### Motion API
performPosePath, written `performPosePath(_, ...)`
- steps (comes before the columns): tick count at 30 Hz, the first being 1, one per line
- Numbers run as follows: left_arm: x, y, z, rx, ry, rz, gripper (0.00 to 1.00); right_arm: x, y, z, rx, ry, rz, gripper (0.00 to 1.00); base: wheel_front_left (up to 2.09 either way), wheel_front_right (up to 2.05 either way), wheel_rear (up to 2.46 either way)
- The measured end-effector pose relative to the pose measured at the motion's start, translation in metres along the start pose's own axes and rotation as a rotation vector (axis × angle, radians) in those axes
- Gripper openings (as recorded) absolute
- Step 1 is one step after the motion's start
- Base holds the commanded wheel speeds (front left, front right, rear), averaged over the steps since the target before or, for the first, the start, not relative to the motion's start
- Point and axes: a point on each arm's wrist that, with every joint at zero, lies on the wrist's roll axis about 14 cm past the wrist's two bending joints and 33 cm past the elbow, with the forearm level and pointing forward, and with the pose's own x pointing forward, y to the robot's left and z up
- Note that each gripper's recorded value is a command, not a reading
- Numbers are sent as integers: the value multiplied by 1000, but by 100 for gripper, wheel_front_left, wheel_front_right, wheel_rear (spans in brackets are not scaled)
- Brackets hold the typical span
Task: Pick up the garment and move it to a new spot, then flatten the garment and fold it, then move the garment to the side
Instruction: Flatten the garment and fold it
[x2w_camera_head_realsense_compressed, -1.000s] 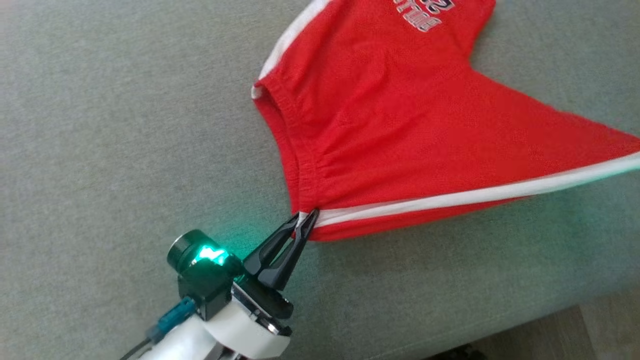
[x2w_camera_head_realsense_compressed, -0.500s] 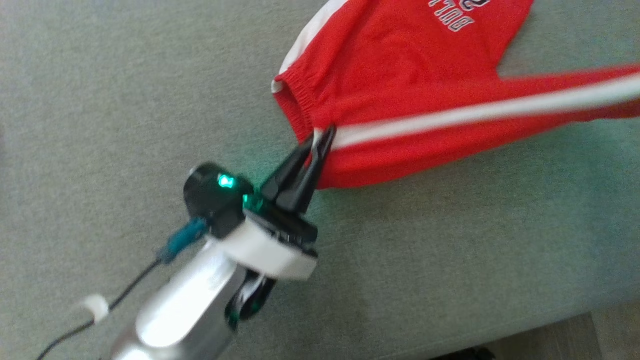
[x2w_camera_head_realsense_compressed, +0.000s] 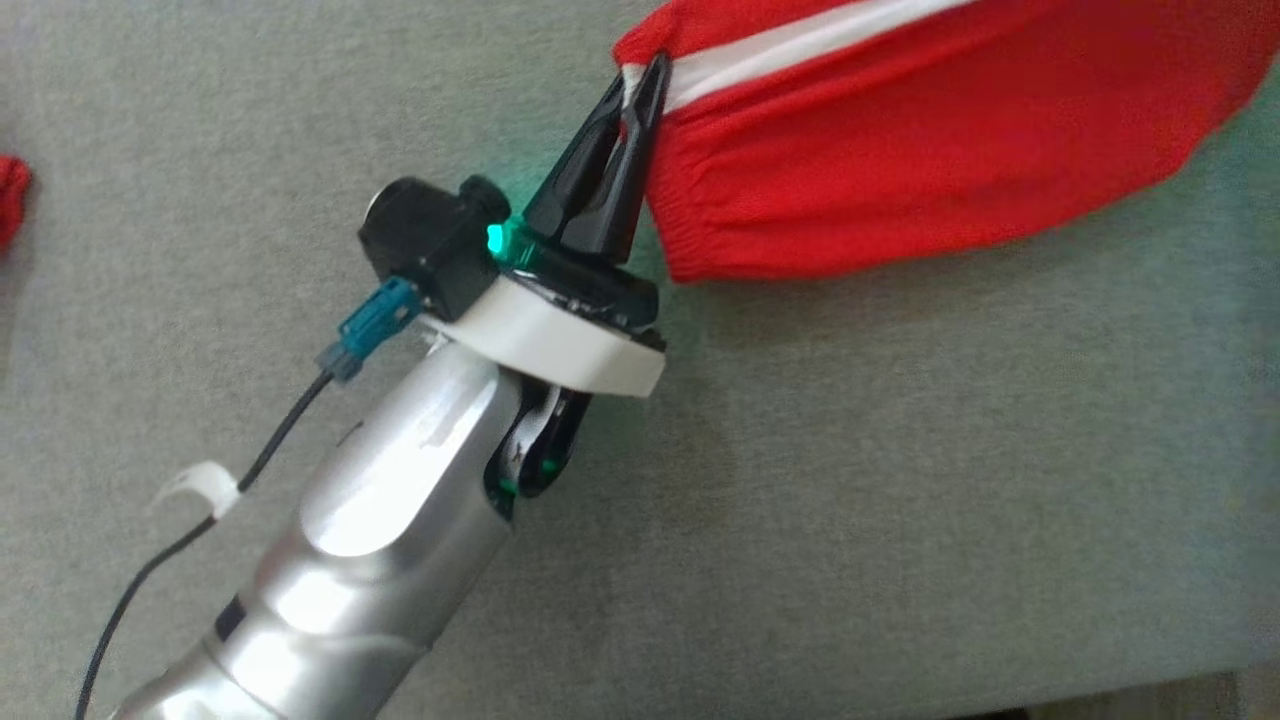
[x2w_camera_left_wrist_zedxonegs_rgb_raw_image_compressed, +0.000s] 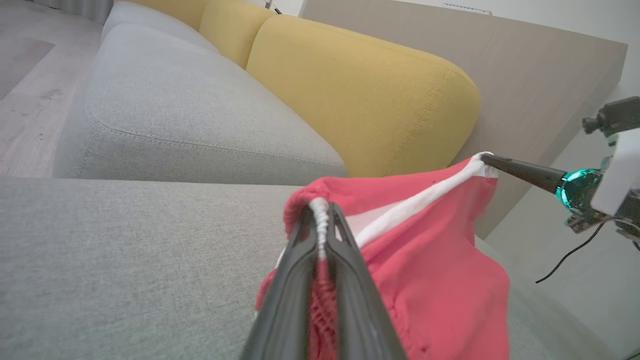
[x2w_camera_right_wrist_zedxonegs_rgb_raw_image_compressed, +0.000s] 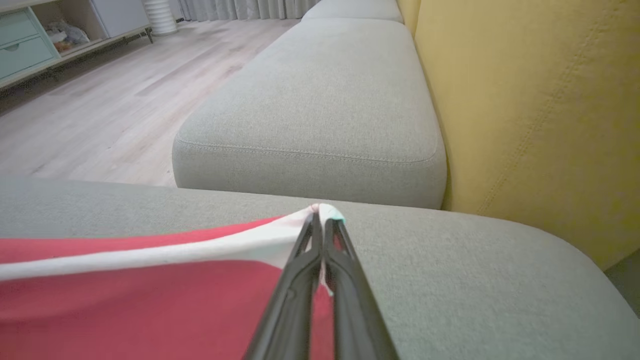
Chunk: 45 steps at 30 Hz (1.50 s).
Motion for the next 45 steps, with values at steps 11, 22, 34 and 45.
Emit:
performPosePath(11,10,32,-8,-23,8,74,11,74,25,-20,-75,86,67,97,0,0,0)
performPosePath(22,-3,42,-9,38,8,164,100,73,43,-18,4,22,117,100,0,0,0)
performPosePath(34,-65,62,43,233,-163,393,100,53,13,-84,86,220,5,100,0,0,0)
performPosePath(45,-118,72,62,333,-199,518,100,70,21,-112,180,364,-19,0,0,0,0)
